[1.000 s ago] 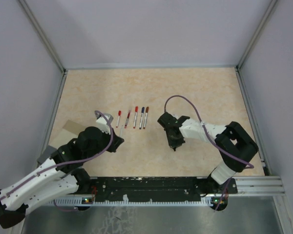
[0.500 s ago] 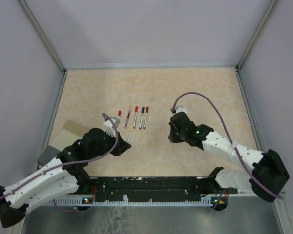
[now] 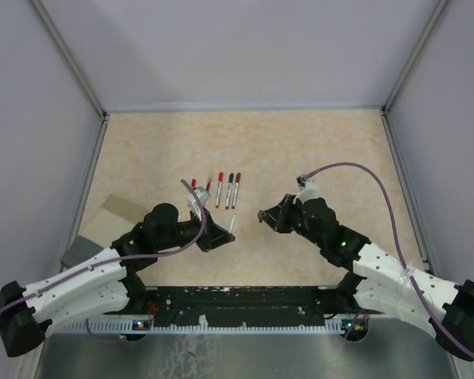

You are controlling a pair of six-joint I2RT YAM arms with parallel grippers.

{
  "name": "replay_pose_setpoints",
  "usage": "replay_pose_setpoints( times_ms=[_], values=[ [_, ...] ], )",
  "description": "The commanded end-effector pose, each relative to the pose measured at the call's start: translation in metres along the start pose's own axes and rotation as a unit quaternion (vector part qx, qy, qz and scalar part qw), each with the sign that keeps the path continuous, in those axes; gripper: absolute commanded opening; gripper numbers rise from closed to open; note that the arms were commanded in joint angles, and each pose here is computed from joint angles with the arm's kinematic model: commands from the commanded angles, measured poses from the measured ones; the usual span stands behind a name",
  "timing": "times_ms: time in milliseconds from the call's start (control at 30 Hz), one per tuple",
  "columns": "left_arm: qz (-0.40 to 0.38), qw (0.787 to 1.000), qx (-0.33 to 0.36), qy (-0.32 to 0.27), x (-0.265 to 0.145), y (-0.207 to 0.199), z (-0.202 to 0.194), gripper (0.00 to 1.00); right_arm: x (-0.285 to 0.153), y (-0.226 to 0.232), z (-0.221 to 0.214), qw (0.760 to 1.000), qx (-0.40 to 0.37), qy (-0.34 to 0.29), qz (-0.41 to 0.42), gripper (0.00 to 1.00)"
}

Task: Insert the pens into the pen caps
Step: Insert the pen cap onto the pen.

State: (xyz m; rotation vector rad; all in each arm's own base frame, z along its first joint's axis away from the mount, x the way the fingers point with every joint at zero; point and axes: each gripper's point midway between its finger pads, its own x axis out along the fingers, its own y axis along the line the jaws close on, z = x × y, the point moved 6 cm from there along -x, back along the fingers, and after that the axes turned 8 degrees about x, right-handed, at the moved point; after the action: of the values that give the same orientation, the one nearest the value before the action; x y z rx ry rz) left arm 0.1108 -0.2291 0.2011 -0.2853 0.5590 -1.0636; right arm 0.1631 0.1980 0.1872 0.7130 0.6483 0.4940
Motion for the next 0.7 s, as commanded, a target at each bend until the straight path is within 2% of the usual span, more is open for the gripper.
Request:
replay_pose_setpoints(
  times_ms=[0, 267, 667],
  values=[
    [-0.075, 0.996, 0.01, -0.051, 0.006, -0.02, 0.019, 0.0, -0.006, 0.059, 0.022, 0.987, 0.066, -0.088, 0.114, 0.0],
    [-0.088, 0.994, 0.027, -0.064, 0.002, -0.027, 0.029, 0.0, -0.014, 0.104, 0.02, 0.962, 0.094, -0.154, 0.204, 0.0],
    [-0.097, 0.993, 0.029, -0.064, -0.003, -0.029, 0.028, 0.0, -0.021, 0.113, 0.024, 0.951, 0.107, -0.171, 0.233, 0.0]
  ],
)
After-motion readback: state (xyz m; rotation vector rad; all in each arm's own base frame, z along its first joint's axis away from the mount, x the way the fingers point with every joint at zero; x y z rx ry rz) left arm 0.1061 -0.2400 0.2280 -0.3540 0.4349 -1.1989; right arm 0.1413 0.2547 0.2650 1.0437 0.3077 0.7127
